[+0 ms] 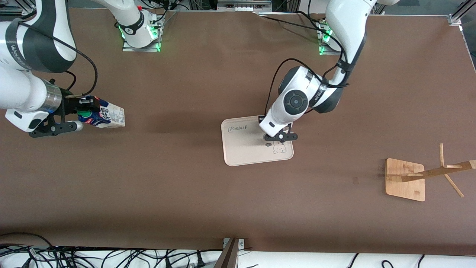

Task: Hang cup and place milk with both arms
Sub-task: 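Carry the carton aside with the right gripper while the left gripper lifts the mug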

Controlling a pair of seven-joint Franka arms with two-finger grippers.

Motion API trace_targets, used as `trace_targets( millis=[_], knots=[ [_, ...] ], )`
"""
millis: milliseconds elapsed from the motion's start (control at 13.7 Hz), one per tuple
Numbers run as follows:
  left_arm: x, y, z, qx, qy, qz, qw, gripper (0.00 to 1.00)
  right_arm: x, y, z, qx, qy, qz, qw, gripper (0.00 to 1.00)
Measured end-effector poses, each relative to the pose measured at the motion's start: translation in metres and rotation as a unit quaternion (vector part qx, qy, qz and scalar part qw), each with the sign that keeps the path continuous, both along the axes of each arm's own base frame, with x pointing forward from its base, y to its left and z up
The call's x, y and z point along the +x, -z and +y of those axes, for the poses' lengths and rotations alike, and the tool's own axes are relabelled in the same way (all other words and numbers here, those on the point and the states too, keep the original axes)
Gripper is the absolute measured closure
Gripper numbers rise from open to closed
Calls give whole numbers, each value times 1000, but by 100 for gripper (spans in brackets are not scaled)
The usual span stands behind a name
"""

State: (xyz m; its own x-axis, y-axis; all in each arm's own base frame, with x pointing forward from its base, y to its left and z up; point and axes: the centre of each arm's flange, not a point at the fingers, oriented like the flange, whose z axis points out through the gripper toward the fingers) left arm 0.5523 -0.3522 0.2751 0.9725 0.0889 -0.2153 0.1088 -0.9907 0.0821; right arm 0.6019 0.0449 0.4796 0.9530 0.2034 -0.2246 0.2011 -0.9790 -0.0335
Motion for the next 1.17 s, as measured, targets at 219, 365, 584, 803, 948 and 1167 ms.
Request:
trace_targets(
  millis=[219, 365, 584, 803, 948, 1167],
  knots=[
    [37, -89, 69, 15, -21, 23, 999, 93, 0, 31, -8, 3, -13, -9, 1000, 50],
    [56, -149, 130, 16, -22, 23, 999, 93, -4, 50, -15, 4, -12, -8, 1000, 50],
    [71, -192, 210, 20, -9, 0, 1000, 93, -13, 65, -21, -1, -16, 3, 1000, 50],
    [77, -203, 260, 48, 26, -18, 998, 93, -18, 75, -33, -10, -13, 9, 1000, 50],
    [81, -209, 290, 50, 48, -25, 997, 93, -21, 89, -42, -9, -12, 10, 1000, 50],
    [86, -224, 332, 42, 75, -43, 995, 93, -25, 106, -48, -9, -11, 3, 1000, 50]
  ],
)
